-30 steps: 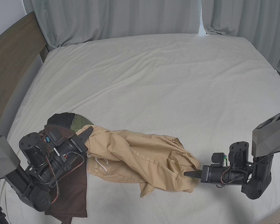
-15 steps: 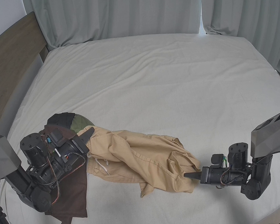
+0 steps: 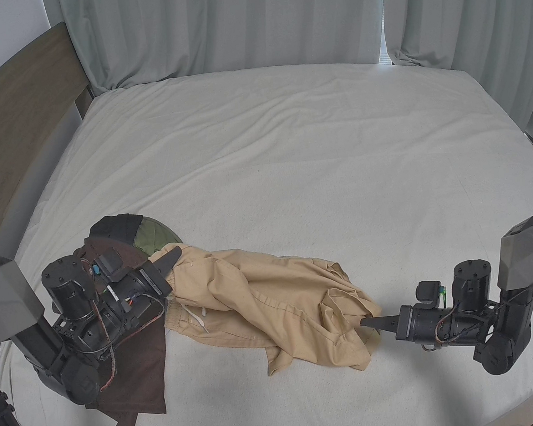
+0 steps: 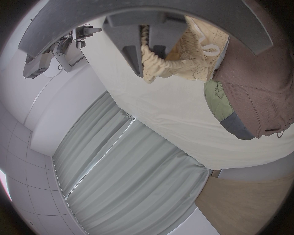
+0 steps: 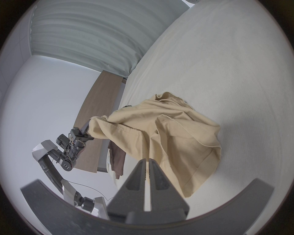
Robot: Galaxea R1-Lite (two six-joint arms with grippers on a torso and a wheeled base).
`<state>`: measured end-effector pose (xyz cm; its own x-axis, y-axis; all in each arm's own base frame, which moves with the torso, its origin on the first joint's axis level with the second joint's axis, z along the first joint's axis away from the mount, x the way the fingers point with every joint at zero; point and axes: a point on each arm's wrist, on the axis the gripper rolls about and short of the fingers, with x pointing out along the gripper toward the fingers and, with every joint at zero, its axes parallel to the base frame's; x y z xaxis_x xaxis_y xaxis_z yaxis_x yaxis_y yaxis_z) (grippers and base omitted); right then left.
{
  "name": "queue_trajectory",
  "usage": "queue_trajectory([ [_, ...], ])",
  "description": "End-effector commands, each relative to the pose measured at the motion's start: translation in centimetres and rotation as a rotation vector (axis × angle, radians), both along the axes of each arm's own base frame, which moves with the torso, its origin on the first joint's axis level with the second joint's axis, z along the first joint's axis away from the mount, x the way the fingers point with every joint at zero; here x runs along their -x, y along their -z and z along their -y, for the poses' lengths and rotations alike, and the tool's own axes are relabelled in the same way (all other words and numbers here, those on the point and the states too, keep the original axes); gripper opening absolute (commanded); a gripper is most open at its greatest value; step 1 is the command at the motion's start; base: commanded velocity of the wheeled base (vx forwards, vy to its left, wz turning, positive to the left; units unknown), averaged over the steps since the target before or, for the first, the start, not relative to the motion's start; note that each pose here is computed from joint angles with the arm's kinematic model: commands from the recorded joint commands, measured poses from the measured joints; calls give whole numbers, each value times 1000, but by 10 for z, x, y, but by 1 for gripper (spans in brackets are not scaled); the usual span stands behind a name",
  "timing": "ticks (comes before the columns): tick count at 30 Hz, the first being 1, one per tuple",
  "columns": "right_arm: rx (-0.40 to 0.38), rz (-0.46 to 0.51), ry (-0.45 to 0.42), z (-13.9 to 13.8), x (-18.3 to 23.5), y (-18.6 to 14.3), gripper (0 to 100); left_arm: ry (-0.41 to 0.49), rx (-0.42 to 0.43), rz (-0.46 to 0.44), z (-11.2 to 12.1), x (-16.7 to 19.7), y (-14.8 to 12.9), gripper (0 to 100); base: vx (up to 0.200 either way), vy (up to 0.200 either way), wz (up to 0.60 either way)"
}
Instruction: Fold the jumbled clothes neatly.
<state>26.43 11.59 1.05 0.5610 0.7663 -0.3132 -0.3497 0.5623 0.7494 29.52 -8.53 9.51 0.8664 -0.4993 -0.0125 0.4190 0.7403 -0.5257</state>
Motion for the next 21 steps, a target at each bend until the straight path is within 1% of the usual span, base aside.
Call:
queue_trajectory([
  [1,-10,11,-12,2,3,-7,0,-1,-1,-7,0,-1,2,0,0,0,0],
  [3,-8,10,-14,1,2,-5,0,-1,-1,-7,0,-1,2,0,0,0,0],
  [7,13,-28,-2,4,-5,13,0,-1,-1,-7,0,-1,2,0,0,0,0],
  [8,17,-31,0,4,-6,15,100,-1,-1,-7,0,-1,2,0,0,0,0],
  [11,35,-20,-15,1,-7,20,100,0,-1,-5,1,-1,2,0,0,0,0],
  [16,82,-11,-41,-2,-11,38,100,0,0,-3,1,0,1,0,0,0,0],
  [21,84,-11,-58,-8,-12,42,100,0,-1,-4,1,-1,2,0,0,0,0],
])
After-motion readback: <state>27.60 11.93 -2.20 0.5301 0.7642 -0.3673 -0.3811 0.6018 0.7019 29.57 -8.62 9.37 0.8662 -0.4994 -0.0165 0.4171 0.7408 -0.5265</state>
